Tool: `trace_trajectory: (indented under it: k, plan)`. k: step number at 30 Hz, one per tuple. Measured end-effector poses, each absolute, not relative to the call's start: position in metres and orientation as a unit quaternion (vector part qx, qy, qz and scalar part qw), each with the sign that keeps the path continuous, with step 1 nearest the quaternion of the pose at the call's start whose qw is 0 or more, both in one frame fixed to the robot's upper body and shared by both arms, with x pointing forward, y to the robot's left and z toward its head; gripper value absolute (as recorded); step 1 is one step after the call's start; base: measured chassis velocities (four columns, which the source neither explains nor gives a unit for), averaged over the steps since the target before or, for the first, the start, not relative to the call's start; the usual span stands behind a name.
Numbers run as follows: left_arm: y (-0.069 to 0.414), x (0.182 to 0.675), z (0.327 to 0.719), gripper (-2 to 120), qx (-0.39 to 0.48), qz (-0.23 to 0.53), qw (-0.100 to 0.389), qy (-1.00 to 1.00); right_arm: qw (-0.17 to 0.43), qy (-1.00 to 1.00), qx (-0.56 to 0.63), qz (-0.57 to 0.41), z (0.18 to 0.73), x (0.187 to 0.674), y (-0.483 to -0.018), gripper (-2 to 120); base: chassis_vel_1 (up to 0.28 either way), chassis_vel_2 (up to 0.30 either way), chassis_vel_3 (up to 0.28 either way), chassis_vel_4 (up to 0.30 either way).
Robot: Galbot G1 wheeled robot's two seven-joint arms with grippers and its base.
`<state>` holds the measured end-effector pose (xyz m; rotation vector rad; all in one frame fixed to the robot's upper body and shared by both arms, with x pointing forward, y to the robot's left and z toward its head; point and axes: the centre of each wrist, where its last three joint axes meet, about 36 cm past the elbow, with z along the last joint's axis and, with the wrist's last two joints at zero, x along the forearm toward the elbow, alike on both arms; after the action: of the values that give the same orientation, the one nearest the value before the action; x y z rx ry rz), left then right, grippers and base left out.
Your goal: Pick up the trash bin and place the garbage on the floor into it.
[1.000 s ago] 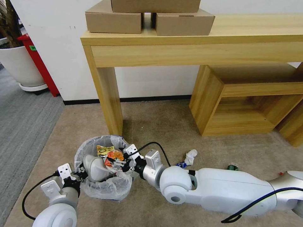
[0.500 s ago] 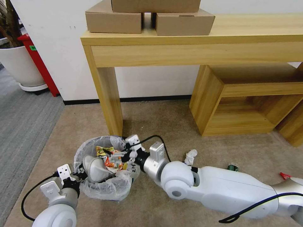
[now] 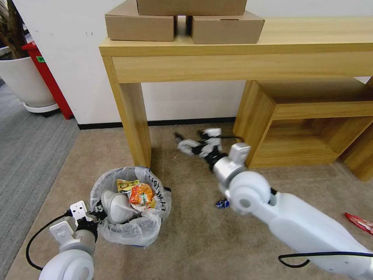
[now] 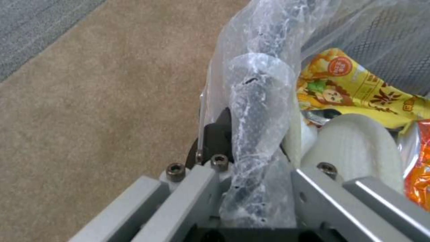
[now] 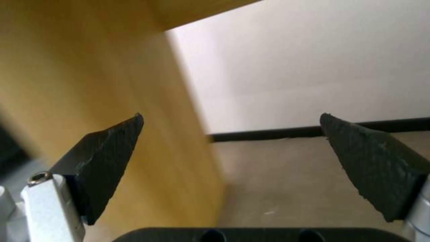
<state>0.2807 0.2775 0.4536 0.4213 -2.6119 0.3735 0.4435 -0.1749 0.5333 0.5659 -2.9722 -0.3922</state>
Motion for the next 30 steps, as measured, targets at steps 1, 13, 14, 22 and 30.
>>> trace_trajectory:
  k: [1, 13, 14, 22, 30]
  plan:
    - [0.278, 0.280, 0.454, 1, 0.153, 0.133, 0.233, -0.951, 0.042, -0.978, 0.163, -0.125, 0.533, 0.446, -0.186, 100, 0.000, 0.000, 0.000, 0.000]
    - [0.280, 0.281, 0.453, 1, 0.152, 0.122, 0.229, -0.954, 0.069, -0.995, -0.007, -0.074, 0.502, 0.440, -0.263, 100, 0.000, 0.000, 0.000, 0.000]
    - [0.280, 0.281, 0.453, 1, 0.152, 0.122, 0.229, -0.954, 0.071, -0.995, -0.023, -0.069, 0.499, 0.438, -0.270, 100, 0.000, 0.000, 0.000, 0.000]
    - [0.279, 0.279, 0.453, 1, 0.150, 0.120, 0.229, -0.954, 0.065, -0.994, -0.052, -0.071, 0.489, 0.426, -0.285, 100, 0.000, 0.000, 0.000, 0.000]
    - [0.280, 0.275, 0.456, 1, 0.148, 0.114, 0.230, -0.955, 0.048, -0.995, -0.056, -0.068, 0.483, 0.413, -0.287, 100, 0.000, 0.000, 0.000, 0.000]
